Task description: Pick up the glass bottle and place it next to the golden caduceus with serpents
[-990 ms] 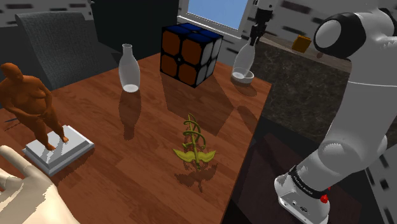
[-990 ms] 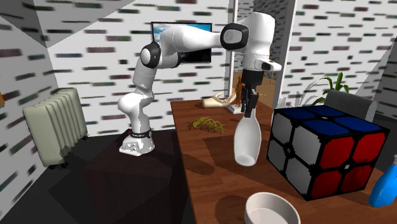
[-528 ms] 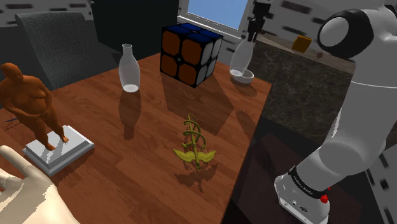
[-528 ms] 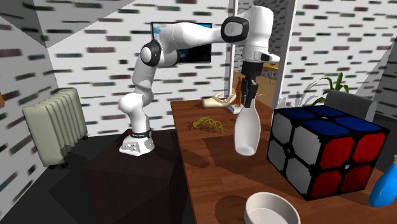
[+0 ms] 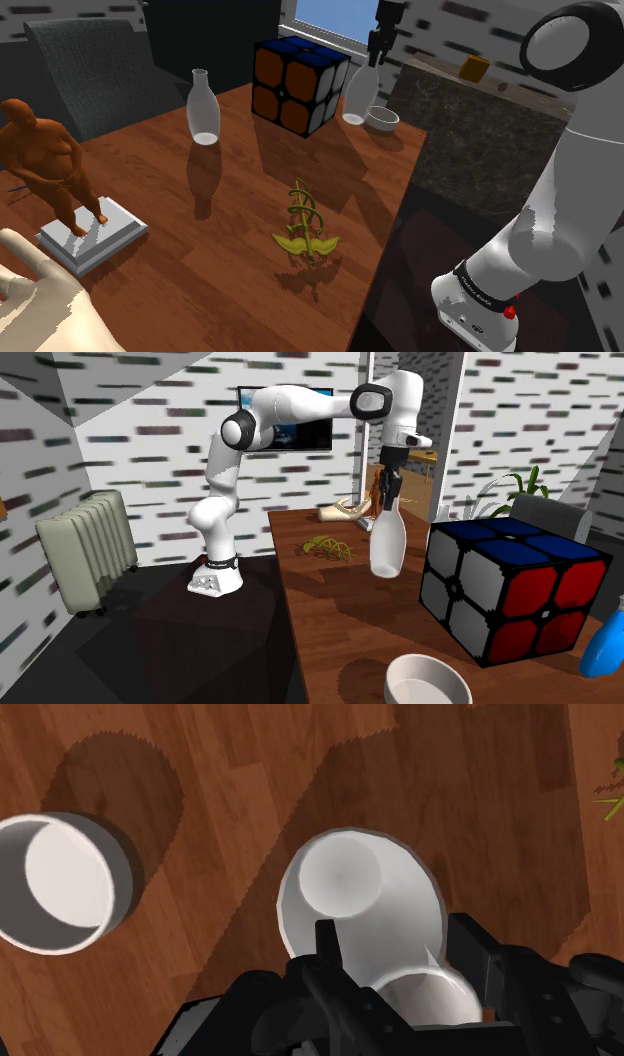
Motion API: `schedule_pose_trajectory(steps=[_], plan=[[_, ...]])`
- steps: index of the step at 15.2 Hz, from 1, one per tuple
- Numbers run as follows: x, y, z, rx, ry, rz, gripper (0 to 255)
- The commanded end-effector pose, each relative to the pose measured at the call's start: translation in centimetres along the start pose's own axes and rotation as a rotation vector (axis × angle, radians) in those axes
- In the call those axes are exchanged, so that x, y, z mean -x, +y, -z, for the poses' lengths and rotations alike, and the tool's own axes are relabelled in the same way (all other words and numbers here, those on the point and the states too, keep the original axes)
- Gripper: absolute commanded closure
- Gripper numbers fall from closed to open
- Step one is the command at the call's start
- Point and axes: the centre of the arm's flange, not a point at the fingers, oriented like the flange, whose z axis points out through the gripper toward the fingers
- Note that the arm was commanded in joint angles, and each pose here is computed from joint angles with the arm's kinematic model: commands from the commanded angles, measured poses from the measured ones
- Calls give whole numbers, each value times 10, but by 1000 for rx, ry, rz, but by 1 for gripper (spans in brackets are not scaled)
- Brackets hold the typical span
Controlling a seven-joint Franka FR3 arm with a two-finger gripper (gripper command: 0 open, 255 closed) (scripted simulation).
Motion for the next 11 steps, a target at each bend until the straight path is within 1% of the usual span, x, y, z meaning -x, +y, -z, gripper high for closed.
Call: schedule_pose_trajectory(steps=[1,11], plan=[[-9,-28,3,1,1,-2,255],[-40,-156,10,1,1,-2,255]])
